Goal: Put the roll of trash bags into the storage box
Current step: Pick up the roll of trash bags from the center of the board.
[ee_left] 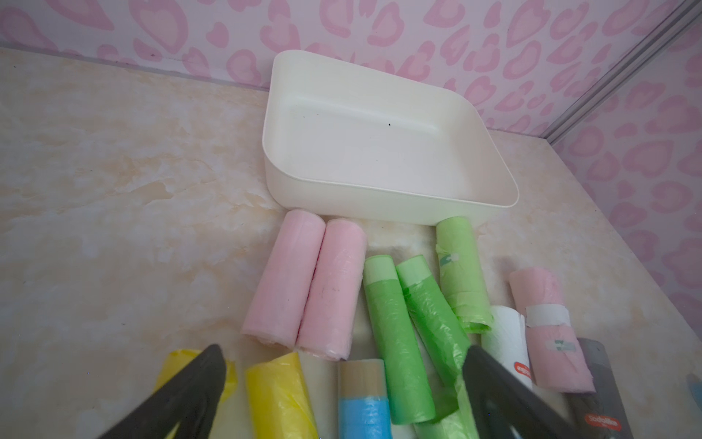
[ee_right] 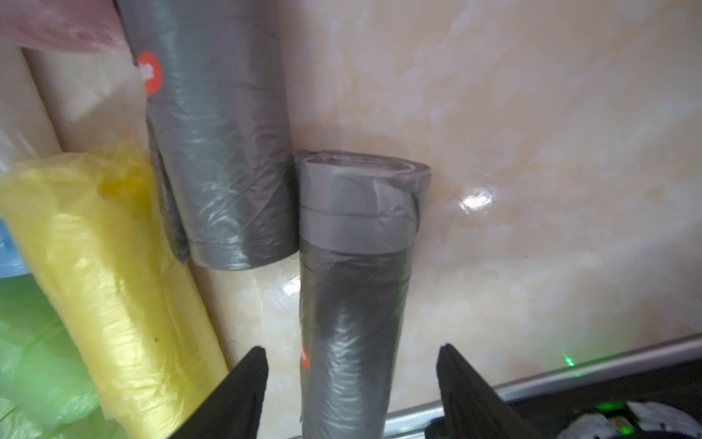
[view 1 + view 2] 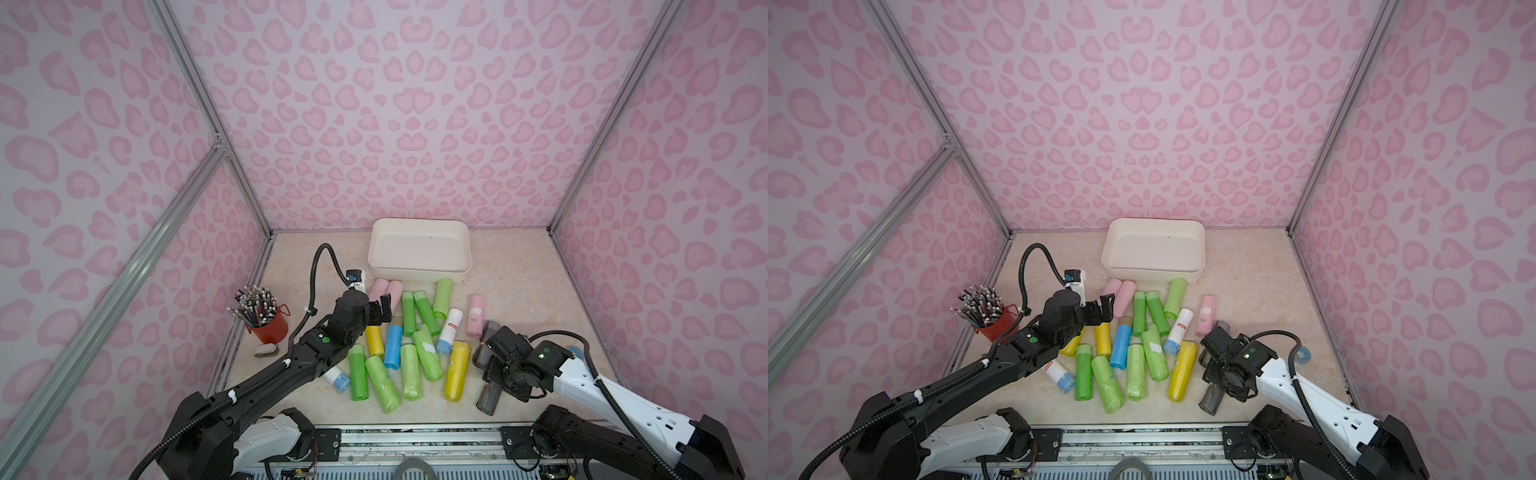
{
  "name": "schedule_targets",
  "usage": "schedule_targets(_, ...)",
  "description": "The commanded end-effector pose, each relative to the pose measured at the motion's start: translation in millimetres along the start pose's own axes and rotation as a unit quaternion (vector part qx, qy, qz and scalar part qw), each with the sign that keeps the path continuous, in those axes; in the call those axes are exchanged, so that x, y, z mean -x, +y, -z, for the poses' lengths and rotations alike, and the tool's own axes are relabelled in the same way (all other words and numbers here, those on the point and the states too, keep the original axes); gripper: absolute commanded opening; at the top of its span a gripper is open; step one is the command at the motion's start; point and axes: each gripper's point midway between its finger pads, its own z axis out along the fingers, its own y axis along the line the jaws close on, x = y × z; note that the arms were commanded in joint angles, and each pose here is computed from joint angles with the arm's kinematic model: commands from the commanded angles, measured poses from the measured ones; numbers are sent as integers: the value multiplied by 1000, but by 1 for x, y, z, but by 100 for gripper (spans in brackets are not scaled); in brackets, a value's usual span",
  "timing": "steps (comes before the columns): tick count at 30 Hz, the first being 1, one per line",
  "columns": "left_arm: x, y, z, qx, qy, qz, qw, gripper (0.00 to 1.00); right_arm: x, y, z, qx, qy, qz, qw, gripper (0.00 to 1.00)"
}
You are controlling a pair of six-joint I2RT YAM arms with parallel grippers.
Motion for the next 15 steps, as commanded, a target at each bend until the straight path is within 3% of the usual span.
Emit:
schedule_targets(1,-1,4,2,3,0,-1,1000,100,3,3,-8,6,-11,-20,1000,69)
schedule_targets(15,-2,11,8,9,-9,21,1000,100,3,-2,-38,-23,1,-18,1000,68)
